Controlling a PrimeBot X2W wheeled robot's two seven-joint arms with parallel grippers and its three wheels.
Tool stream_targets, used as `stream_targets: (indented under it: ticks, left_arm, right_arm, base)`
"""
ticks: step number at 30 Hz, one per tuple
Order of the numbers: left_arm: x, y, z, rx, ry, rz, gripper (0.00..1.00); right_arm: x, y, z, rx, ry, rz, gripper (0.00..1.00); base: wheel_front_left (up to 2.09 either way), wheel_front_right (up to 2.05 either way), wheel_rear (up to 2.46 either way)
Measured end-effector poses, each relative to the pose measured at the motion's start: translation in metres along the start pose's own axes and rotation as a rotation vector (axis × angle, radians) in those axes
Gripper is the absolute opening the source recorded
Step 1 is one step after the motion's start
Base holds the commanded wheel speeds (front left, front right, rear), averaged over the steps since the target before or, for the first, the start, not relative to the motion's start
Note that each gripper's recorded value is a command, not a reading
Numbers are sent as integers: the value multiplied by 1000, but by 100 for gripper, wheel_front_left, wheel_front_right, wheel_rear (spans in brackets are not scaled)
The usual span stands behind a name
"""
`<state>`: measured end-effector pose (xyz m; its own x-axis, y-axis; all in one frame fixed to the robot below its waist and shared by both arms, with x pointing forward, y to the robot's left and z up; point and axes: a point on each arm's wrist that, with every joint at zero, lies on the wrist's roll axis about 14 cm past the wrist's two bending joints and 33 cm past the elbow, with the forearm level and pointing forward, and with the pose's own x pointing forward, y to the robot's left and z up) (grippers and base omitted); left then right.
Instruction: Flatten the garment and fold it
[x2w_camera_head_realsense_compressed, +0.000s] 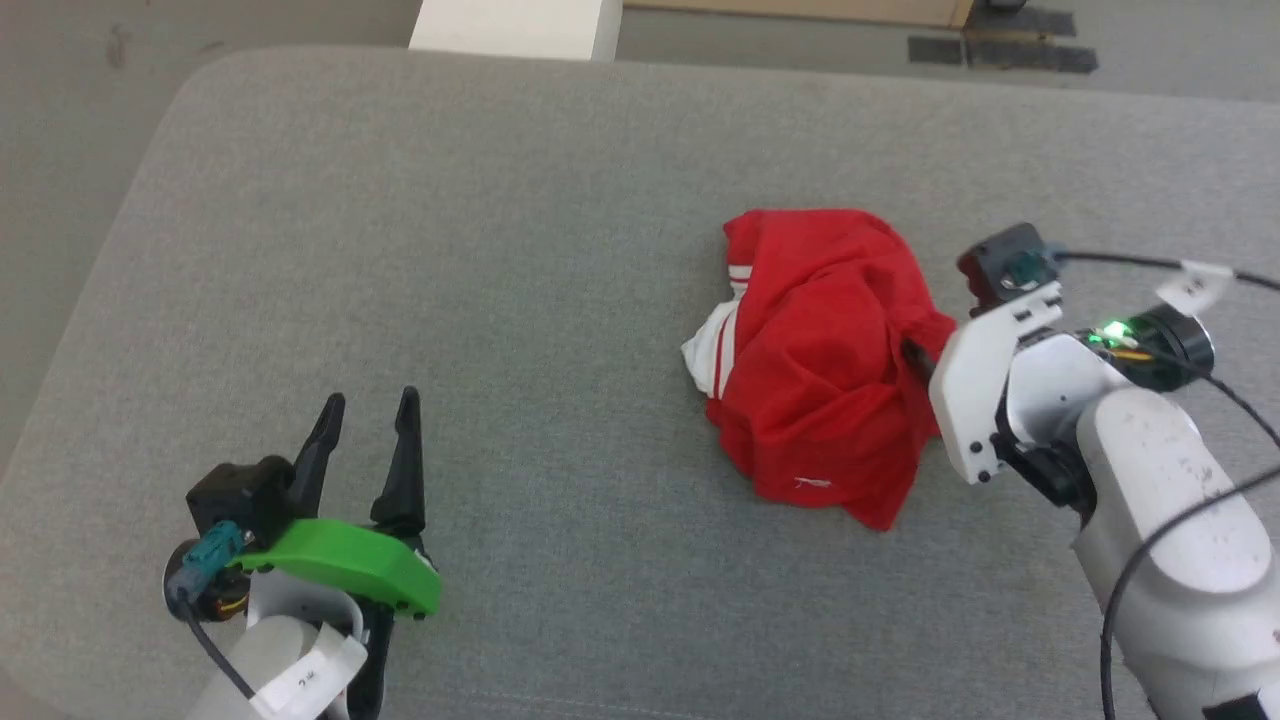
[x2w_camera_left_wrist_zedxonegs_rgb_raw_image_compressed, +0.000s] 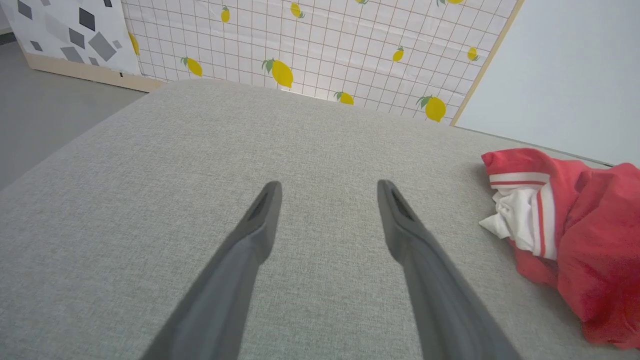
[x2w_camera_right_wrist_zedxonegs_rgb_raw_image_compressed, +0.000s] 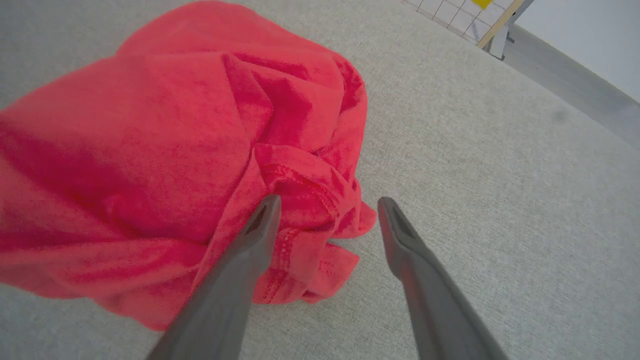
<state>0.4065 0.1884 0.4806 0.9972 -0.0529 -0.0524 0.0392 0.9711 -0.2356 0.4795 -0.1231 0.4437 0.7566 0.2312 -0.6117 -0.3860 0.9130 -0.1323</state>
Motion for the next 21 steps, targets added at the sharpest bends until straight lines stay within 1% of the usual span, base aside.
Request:
stream_targets:
  ticks: [2, 6, 8, 10, 11, 12, 13, 18, 21]
  left_arm:
    - [3, 1, -3, -5, 6, 8, 100]
    - [8, 6, -10, -15, 21, 27, 100]
    - [8, 9, -14, -16, 32, 37, 100]
    - [8, 13, -18, -18, 45, 47, 100]
    - [8, 15, -21, -19, 51, 53, 100]
    - [8, 16, -22, -19, 56, 55, 100]
    - [8, 17, -24, -20, 59, 57, 100]
    - [9, 17, -24, -21, 60, 54, 100]
    - [9, 13, -20, -22, 48, 44, 100]
  right_arm:
    - [9, 7, -8, -26, 84, 38, 100]
    - [21, 26, -35, -84, 255, 116, 100]
    - [25, 34, -47, -107, 311, 151, 100]
    - [28, 41, -51, -121, 337, 183, 100]
    - [30, 42, -50, -120, 340, 194, 81]
    - [31, 42, -50, -120, 341, 201, 25]
    - [32, 42, -49, -118, 338, 208, 0]
    - [32, 39, -33, -92, 250, 207, 0]
    - [26, 21, -3, -26, 108, 164, 0]
  base:
    - [0, 0, 0]
    - [0, 0, 0]
    - [0, 0, 0]
    - [0, 0, 0]
    - [0, 0, 0]
    - [0, 0, 0]
    - [0, 0, 0]
    - [0, 0, 0]
    - [0, 0, 0]
